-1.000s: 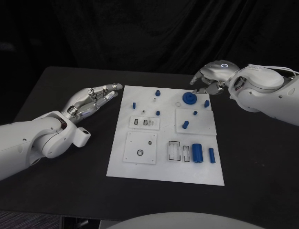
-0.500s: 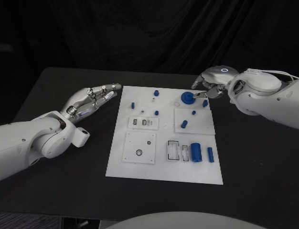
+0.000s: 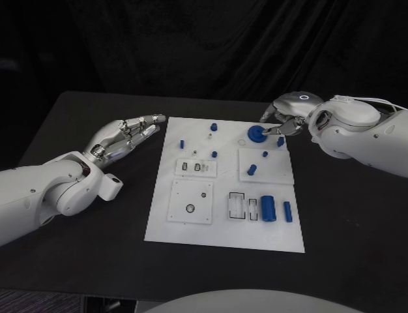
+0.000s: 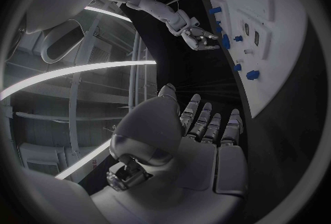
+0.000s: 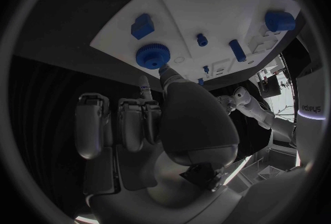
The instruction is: Assemble the parts on the task board
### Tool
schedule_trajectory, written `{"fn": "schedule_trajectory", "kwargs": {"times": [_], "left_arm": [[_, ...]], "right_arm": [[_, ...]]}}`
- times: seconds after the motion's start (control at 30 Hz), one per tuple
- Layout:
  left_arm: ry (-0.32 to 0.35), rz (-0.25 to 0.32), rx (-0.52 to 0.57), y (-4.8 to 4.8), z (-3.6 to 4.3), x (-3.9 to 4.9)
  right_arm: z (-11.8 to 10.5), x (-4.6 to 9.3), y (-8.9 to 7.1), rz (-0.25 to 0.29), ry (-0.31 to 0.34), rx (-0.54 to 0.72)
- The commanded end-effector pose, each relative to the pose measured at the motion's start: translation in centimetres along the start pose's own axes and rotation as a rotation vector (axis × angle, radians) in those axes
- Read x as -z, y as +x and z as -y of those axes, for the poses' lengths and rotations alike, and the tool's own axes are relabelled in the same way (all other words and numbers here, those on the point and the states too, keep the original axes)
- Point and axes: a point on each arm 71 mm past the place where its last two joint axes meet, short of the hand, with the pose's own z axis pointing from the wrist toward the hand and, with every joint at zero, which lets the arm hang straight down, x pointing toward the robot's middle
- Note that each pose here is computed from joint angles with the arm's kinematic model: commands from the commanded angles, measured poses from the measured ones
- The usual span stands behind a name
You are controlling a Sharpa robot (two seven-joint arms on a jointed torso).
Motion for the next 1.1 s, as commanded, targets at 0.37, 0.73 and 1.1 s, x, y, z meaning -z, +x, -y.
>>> {"fn": "schedule_trajectory", "kwargs": {"times": [0.37, 0.73, 1.1], "left_arm": [[0.103, -0.011, 0.013, 0.18, 0.68, -0.05], [0.100, -0.016, 0.016, 0.20, 0.58, -0.16], [0.096, -0.019, 0.019, 0.20, 0.50, -0.14]], "right_arm": [[-0.1, -0.5, 0.9, -0.057, 0.023, 0.001], [-0.5, -1.0, 1.7, -0.073, 0.022, -0.001], [-0.8, -1.4, 2.3, -0.075, 0.023, -0.002]]}}
